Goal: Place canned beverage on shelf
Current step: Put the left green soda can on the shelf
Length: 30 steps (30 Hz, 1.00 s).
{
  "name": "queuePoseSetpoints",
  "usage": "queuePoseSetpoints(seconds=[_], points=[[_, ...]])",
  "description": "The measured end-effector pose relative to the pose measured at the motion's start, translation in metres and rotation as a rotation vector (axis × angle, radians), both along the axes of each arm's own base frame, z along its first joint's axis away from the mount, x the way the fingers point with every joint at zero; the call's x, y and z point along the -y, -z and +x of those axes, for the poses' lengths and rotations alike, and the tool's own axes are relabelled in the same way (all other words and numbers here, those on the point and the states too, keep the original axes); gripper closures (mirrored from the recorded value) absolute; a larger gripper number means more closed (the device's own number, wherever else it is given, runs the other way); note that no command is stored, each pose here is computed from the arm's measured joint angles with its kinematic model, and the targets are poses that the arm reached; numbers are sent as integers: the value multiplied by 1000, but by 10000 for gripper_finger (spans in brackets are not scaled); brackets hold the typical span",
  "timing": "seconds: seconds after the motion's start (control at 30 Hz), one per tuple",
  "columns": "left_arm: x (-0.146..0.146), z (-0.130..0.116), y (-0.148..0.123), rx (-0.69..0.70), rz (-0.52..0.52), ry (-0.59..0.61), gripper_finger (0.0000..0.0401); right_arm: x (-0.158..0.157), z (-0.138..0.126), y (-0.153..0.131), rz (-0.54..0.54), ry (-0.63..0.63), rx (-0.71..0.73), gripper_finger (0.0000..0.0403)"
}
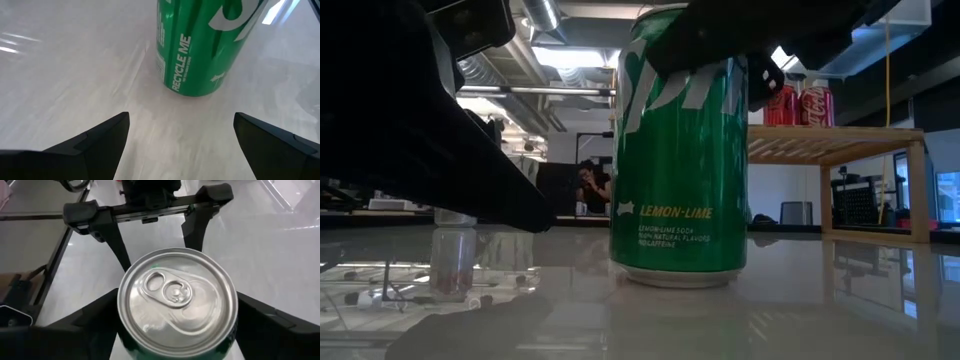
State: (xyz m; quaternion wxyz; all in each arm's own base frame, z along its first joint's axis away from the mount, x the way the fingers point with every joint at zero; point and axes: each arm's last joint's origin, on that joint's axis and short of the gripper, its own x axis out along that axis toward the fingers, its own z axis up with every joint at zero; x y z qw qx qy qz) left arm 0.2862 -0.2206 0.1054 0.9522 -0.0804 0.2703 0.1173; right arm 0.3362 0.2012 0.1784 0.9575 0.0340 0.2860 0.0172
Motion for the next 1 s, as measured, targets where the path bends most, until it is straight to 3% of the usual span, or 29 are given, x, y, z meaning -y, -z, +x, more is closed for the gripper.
queuePoseSetpoints(seconds=[0.27, 0.5, 0.73, 1.0], points=[[4, -1, -1, 9, 9, 25, 54, 4, -7, -20, -6, -30, 8, 112], [13, -10, -17, 8, 28, 141, 54, 27, -35, -78, -29, -19, 41, 112], [14, -12, -38, 37, 57, 216, 54, 97, -74, -144, -84, 107, 91, 112], [-1, 1, -41, -19, 74, 339, 54, 184, -107, -181, -205, 309, 125, 112]])
